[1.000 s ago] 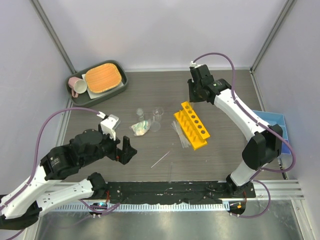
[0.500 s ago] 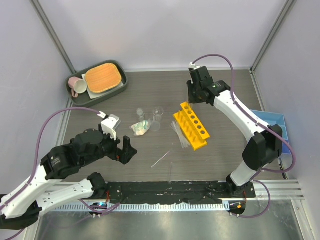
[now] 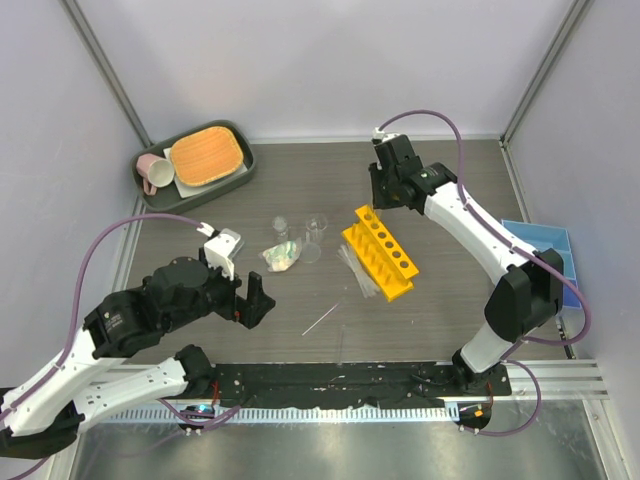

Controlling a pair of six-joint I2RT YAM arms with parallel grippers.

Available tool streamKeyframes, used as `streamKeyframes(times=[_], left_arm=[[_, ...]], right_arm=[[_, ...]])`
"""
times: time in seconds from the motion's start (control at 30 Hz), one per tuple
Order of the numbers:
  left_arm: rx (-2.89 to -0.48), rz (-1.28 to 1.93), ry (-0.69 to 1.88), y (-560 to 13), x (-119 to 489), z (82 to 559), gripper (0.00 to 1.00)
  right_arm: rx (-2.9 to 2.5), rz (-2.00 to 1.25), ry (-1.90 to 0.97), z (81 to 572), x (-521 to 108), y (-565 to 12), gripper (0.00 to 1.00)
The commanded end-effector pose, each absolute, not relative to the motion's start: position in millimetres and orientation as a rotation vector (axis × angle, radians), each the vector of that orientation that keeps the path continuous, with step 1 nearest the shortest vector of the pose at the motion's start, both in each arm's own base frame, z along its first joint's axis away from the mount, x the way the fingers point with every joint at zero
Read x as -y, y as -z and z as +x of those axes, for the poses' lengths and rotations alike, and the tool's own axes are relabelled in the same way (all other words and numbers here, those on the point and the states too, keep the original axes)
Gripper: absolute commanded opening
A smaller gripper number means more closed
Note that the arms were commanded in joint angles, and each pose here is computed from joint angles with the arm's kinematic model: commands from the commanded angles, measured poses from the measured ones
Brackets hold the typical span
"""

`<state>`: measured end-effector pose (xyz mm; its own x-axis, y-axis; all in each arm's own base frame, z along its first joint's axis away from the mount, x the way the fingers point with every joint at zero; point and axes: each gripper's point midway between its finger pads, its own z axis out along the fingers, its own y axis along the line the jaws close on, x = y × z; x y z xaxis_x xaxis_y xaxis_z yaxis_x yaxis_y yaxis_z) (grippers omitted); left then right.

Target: Organize the chemistry lab equipment

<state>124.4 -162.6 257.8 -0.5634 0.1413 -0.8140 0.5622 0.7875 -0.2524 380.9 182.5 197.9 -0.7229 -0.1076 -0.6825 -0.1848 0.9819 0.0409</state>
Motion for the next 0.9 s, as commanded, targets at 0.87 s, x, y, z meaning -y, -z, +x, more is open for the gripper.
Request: streamKeyframes(times=[0.87], left_arm=[[-2.085,0.517,0.634,-266.5,164.7,128.7,1.0]], right_arm=[[-2.306,-0.268,-0.144,376.9,-201.0,-212.8,0.31]])
